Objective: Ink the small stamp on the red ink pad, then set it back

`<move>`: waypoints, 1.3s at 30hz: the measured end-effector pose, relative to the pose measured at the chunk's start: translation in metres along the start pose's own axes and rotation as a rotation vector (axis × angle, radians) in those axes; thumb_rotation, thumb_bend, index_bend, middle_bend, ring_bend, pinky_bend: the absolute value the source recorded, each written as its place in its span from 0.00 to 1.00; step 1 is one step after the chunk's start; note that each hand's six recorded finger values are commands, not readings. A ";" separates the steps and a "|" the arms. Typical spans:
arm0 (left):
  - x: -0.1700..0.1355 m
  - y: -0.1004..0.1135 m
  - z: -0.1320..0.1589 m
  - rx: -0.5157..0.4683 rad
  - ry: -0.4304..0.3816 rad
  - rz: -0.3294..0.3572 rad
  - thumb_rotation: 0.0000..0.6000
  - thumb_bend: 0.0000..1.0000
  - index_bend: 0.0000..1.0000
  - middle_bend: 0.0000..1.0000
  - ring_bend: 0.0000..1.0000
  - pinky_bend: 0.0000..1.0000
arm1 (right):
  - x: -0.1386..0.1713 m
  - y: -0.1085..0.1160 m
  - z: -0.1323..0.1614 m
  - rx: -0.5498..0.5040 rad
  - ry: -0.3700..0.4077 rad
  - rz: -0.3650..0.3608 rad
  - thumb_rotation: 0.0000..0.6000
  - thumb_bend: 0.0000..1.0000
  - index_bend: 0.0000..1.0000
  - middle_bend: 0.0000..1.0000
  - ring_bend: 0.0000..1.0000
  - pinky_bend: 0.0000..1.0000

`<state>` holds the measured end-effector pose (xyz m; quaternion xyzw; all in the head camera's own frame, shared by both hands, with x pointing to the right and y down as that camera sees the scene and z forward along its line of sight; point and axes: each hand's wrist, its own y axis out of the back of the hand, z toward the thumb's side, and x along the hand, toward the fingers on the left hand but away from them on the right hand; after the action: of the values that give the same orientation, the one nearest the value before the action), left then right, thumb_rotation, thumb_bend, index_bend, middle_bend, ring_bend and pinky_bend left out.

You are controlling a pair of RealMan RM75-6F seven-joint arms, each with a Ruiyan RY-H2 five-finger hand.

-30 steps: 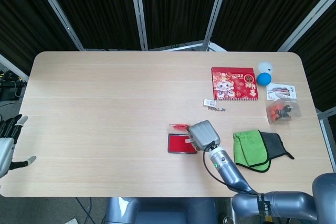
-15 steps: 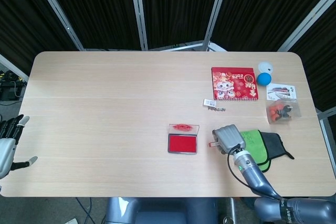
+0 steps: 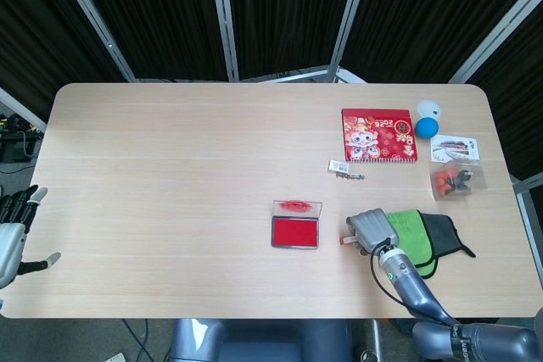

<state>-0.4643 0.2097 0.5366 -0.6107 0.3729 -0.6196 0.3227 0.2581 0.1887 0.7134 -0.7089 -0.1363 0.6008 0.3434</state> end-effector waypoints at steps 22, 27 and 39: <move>-0.001 -0.001 0.001 0.003 -0.007 -0.009 1.00 0.00 0.00 0.00 0.00 0.00 | 0.008 0.009 -0.003 -0.006 0.009 -0.026 1.00 0.21 0.37 0.50 0.79 1.00; -0.003 0.002 0.002 -0.003 -0.020 -0.007 1.00 0.00 0.00 0.00 0.00 0.00 | 0.024 0.029 -0.008 -0.001 0.015 -0.084 1.00 0.20 0.32 0.43 0.79 1.00; -0.012 0.011 0.006 -0.038 -0.075 0.008 1.00 0.00 0.00 0.00 0.00 0.00 | 0.118 0.093 -0.057 -0.158 -0.017 -0.472 1.00 0.00 0.06 0.06 0.26 0.33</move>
<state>-0.4588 0.2139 0.5207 -0.6379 0.3749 -0.5877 0.3273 0.3206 0.1744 0.5659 -0.6770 -0.3477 0.4972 0.4167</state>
